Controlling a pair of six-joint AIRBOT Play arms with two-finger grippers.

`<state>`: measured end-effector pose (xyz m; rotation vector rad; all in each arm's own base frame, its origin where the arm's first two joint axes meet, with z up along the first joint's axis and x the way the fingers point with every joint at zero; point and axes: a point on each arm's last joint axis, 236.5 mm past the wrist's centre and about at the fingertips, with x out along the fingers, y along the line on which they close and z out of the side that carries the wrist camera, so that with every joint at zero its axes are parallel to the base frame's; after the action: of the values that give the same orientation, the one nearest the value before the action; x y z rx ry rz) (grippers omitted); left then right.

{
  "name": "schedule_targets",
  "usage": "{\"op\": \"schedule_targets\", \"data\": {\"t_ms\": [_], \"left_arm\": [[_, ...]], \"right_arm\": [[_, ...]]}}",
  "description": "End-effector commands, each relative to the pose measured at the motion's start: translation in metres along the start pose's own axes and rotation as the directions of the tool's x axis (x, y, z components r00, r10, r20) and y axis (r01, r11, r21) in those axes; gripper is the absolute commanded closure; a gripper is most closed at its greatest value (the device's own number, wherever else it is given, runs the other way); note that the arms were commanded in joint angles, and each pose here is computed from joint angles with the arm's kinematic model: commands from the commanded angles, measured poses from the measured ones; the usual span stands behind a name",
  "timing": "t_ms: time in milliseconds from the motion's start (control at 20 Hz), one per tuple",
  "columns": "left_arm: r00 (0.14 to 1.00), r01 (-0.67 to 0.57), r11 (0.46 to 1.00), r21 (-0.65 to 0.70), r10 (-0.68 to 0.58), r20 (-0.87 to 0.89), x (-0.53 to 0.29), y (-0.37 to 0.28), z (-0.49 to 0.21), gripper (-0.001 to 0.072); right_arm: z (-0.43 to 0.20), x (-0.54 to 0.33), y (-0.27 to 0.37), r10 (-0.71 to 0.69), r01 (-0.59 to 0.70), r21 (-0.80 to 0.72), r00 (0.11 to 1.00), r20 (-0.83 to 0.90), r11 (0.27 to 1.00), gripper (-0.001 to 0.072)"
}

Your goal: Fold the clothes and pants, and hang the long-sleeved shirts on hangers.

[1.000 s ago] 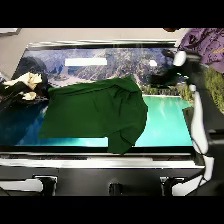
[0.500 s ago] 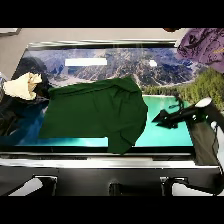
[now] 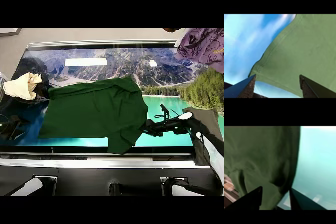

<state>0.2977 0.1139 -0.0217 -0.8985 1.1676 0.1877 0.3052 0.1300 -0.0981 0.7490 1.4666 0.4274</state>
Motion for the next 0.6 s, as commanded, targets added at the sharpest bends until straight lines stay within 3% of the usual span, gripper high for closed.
{"op": "schedule_targets", "data": {"t_ms": [0,50,150,300,550], "left_arm": [[1.0,0.001,1.0,-0.001,-0.001,-0.008,0.0,0.0,-0.002,0.009],[1.0,0.0,1.0,-0.001,0.0,-0.008,0.0,0.001,-0.002,0.009],[1.0,-0.013,1.0,0.004,0.013,-0.016,0.0,0.004,-0.004,0.009],[0.996,-0.083,0.996,0.026,0.084,-0.041,0.003,0.024,-0.012,0.009],[0.991,-0.096,0.995,0.004,0.096,-0.096,0.035,0.048,-0.034,0.009]], "right_arm": [[0.003,0.012,-0.001,-0.014,0.014,0.001,1.0,0.015,1.0,0.0396],[-0.002,0.016,-0.003,-0.01,0.01,0.011,1.0,-0.008,1.0,0.0456],[-0.01,0.018,-0.003,0.0,0.001,0.015,0.999,-0.047,1.0,0.0682],[-0.008,0.01,0.003,-0.003,0.003,-0.003,1.0,-0.031,1.0,0.0685],[-0.002,-0.013,0.013,-0.045,0.047,-0.037,0.998,0.045,0.998,0.0685]]}}
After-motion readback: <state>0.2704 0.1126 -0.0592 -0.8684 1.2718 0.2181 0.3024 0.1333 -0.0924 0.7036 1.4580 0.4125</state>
